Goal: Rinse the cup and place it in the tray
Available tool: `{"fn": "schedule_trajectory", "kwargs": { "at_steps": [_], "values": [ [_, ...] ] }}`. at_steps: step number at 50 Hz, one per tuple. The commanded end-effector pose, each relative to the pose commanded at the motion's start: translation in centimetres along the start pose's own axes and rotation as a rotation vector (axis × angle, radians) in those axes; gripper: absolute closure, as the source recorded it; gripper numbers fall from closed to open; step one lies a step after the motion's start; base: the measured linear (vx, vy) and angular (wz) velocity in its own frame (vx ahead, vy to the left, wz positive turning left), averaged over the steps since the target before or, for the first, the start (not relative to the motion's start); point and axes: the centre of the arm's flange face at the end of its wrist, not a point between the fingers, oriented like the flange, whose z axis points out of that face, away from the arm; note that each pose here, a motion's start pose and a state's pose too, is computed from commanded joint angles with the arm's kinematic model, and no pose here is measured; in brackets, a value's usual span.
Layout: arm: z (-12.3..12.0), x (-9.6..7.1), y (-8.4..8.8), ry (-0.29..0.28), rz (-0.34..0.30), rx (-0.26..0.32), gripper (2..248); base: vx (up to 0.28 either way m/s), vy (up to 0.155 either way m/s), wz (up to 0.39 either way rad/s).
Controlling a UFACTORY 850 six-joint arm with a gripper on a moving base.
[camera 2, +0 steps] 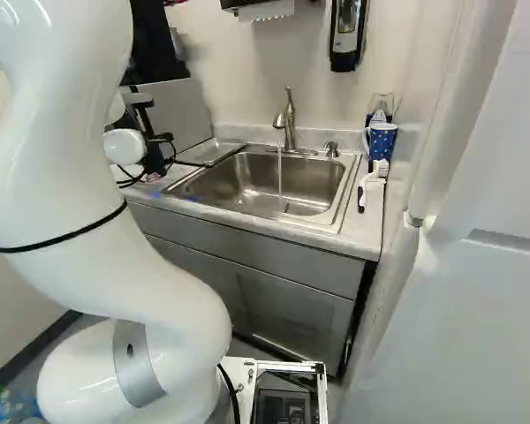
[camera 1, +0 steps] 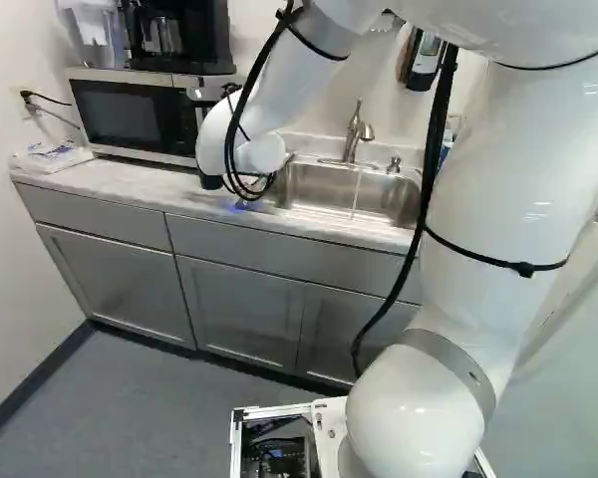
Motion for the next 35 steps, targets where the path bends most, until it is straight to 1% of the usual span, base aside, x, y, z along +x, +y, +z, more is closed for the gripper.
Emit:
{"fn": "schedule_trajectory", "kwargs": {
  "at_steps": [35],
  "values": [
    [-0.1,-2.4,-0.1,0.084,-0.001,0.003,3,0.000,0.000,0.000]
  ]
}}
